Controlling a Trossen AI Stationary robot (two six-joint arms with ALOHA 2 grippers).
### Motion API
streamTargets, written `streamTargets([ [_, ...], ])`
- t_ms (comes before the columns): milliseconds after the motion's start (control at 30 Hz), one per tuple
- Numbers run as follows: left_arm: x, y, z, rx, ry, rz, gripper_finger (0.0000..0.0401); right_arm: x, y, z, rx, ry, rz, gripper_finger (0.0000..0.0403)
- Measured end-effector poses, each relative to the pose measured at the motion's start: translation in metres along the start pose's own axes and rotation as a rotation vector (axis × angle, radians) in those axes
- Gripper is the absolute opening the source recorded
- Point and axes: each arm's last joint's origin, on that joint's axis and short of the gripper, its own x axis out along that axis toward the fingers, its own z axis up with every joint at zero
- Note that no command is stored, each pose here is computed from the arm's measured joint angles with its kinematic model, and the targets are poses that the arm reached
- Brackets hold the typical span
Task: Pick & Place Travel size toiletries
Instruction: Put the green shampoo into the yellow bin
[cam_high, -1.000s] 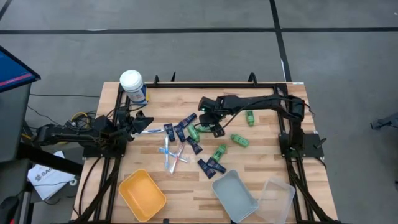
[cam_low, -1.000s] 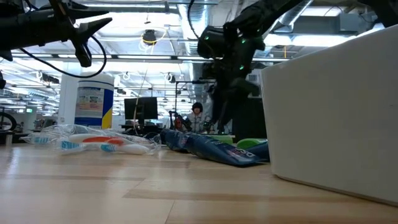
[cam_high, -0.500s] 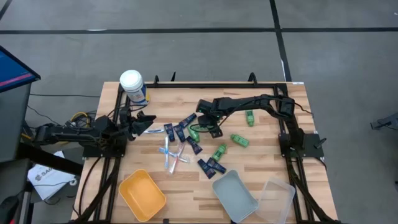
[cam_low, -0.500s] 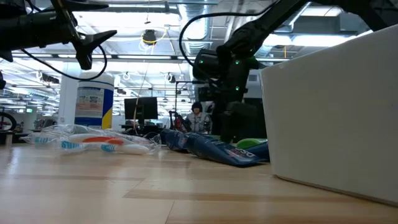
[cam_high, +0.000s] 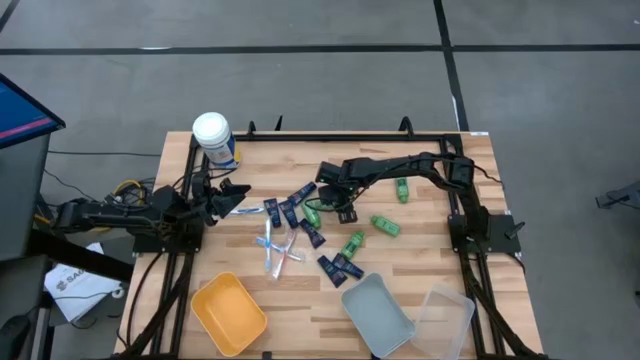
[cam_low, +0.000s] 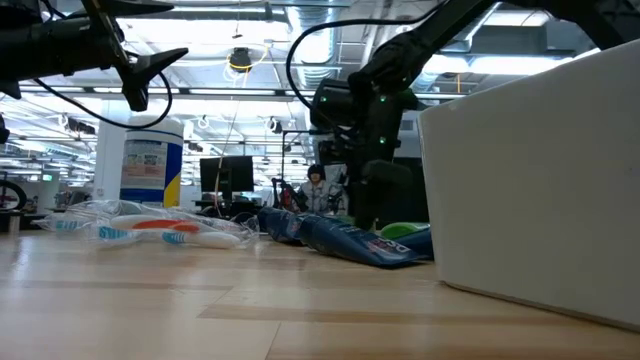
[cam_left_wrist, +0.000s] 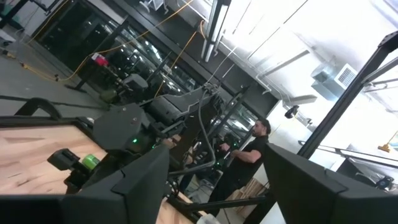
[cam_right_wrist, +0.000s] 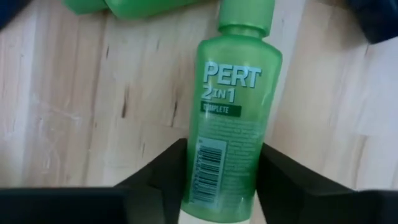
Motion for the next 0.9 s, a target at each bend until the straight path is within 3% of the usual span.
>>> streamTargets([
  [167,0.000,0.000,0.000,0.000,-0.001,-0.001,0.0250,-0.010,-0.001,0.000,0.032,-0.026,-0.007,0.0127],
  [367,0.000,0.000,0.001,-0.001,-0.020,0.014,0.0246,-0.056,0.000,0.008,0.081,-0.178,-0.014,0.0148],
  [633,0.004,0.003,-0.002,0.013,-0.011,0.074,0.0246,-0.135,0.006,0.026,0.147,-0.592,-0.039,0.0144],
  [733,0.013,-0.002,0.001,0.087,0.021,0.068,0.0246,-0.158,0.012,0.032,0.155,-0.725,-0.058,0.0150],
  [900,0.042,-0.020,0.014,0.308,0.055,0.052,0.0250,-0.181,0.021,0.040,0.150,-0.862,-0.062,0.0153],
])
